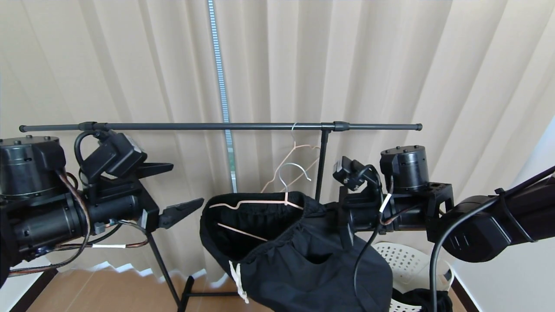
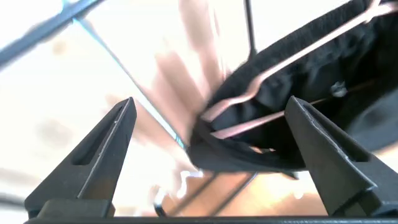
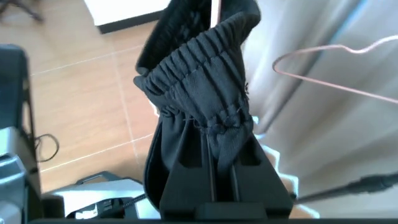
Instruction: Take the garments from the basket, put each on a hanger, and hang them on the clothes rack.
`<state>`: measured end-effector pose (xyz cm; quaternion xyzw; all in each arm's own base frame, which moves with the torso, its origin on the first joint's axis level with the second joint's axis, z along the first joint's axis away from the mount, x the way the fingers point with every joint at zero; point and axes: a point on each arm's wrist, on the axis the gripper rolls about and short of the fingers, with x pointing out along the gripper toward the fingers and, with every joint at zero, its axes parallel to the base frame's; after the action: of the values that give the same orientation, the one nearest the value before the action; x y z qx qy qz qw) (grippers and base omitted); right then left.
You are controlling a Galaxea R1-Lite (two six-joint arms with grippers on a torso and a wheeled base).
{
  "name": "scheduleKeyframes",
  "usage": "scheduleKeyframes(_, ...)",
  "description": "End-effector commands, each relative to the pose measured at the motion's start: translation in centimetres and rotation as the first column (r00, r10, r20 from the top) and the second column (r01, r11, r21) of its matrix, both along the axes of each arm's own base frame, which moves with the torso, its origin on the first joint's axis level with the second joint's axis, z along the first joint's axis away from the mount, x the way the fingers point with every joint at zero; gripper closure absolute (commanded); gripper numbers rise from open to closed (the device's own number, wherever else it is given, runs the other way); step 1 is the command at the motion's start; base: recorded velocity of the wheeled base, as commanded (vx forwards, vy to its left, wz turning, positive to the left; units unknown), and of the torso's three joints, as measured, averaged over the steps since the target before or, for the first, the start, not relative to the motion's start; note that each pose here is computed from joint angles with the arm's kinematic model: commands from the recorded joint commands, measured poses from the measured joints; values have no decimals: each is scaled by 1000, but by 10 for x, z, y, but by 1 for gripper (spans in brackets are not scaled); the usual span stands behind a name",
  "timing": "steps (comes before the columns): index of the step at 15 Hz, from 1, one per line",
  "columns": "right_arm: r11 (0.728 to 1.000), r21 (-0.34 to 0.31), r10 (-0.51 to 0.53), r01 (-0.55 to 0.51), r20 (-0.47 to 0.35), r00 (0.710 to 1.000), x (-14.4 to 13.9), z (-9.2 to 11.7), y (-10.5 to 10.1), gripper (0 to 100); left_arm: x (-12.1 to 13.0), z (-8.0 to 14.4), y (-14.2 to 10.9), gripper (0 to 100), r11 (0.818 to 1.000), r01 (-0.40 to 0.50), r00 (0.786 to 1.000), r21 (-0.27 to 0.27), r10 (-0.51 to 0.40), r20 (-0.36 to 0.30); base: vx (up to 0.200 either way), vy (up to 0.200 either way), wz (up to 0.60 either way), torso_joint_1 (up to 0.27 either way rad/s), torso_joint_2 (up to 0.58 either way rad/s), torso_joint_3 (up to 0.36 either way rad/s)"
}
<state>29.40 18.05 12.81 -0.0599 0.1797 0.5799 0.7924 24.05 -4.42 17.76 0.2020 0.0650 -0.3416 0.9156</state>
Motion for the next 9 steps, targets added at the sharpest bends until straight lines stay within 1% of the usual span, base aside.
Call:
scheduleKeyframes(1, 998, 41, 41, -41, -13, 999, 5, 2, -13, 100, 10, -14, 25, 0, 999, 41, 999, 21, -40, -25, 0, 0, 0, 0, 0, 0)
scheduleKeyframes(2, 996, 59, 61, -60, -19, 998, 7, 3, -18, 100, 12, -20, 28, 0, 996, 91, 995, 17, -90, -34, 0, 0, 0, 0, 0, 0)
scheduleKeyframes(3, 994, 77, 78, -76, -22, 997, 9, 4, -24, 100, 14, -32, 29, 0, 985, 169, 985, 30, -168, -40, 0, 0, 0, 0, 0, 0)
scheduleKeyframes(4, 994, 77, 78, -76, -22, 997, 9, 4, -24, 100, 14, -32, 29, 0, 985, 169, 985, 30, -168, -40, 0, 0, 0, 0, 0, 0)
scheduleKeyframes(5, 989, 100, 109, -106, -27, 994, 10, 6, -29, 100, 17, -47, 28, 0, 970, 225, 974, 92, -223, -33, 0, 0, 0, 0, 0, 0)
scheduleKeyframes(6, 985, 118, 131, -128, -18, 991, 10, 9, -33, 100, 21, -57, 27, 0, 959, 251, 968, 128, -248, -40, 0, 0, 0, 0, 0, 0)
scheduleKeyframes(7, 983, 124, 140, -137, -12, 990, 9, 11, -34, 100, 23, -62, 26, 0, 956, 261, 965, 136, -256, -49, 0, 0, 0, 0, 0, 0)
scheduleKeyframes(9, 981, 128, 149, -146, -9, 989, 9, 12, -35, 100, 28, -63, 26, 0, 955, 264, 965, 135, -259, -49, 0, 0, 0, 0, 0, 0)
